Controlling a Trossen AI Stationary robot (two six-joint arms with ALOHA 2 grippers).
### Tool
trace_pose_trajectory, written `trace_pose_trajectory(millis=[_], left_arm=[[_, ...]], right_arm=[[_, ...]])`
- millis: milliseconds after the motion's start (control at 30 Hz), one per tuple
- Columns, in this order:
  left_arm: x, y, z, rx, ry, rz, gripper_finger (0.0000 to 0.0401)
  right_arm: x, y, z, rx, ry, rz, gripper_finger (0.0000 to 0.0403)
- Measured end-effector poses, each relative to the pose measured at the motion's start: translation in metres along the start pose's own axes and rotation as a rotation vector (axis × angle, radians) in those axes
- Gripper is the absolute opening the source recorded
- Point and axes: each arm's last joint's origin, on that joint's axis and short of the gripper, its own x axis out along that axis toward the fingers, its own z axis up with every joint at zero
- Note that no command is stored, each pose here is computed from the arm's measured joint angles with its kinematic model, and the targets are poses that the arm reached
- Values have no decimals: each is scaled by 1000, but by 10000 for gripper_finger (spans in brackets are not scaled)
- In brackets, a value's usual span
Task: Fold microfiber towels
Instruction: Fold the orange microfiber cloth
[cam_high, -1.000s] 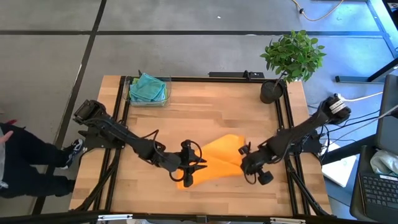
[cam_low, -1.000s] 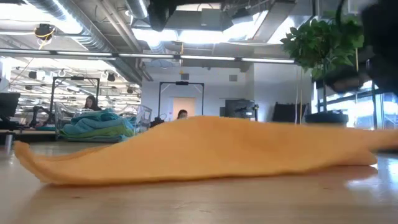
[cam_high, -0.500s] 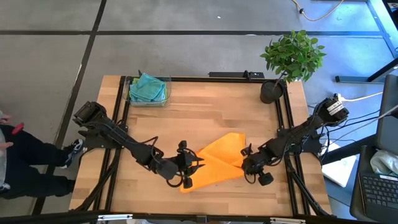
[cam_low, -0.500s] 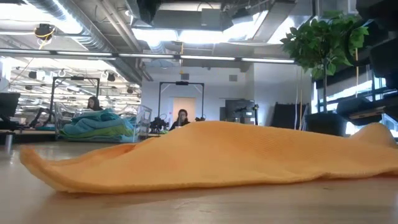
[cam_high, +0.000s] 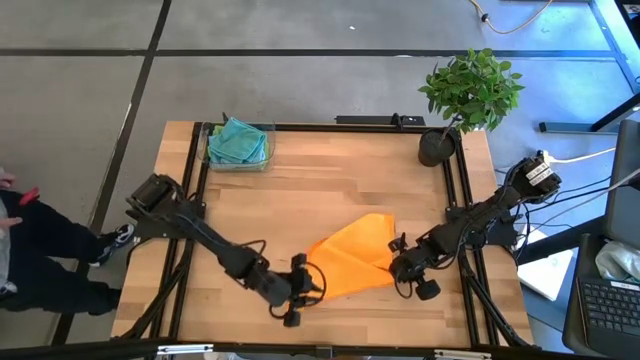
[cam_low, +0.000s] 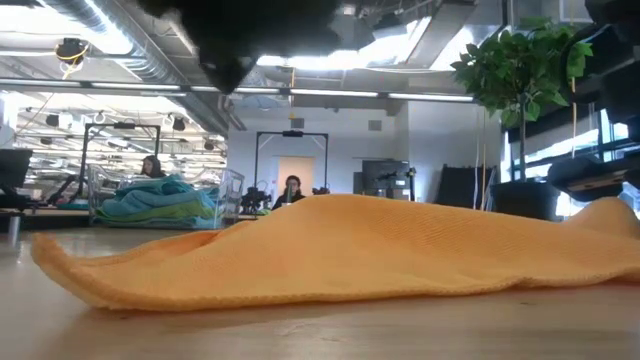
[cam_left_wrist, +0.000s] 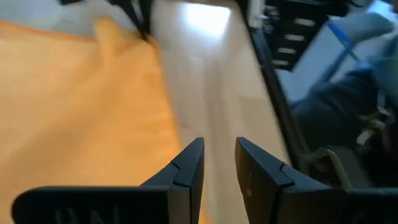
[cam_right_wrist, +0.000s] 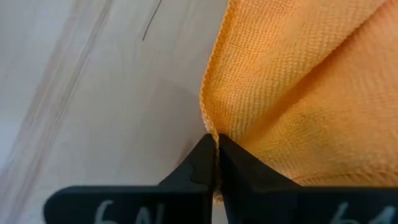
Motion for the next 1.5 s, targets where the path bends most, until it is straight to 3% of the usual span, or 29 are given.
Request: trace_pose_trajectory(millis=[267,400,533,833,1033,1267,1500], left_arm=[[-20,-33,-20,-76,26,-5,82],[-26,-38,-38,-128,110,58,82],[-28,-40,-38,-122,82,84,82],[-30,-47,-18,105,125,104,81],[-8,-45,-29,282,309,114,81],[17,-47,-33,339,388,86,81],[13,-48,-36,268,435,106,106]], right_arm=[[0,3,-2,26,36,112,12],[0,4,-3,27,44,143,7],[0,5,-3,27,51,150,17],[0,4,-4,27,56,145,14],[0,4,-4,33,56,141,17],[0,5,-4,68,60,135,24],[0,5,-4,51,59,139,20]])
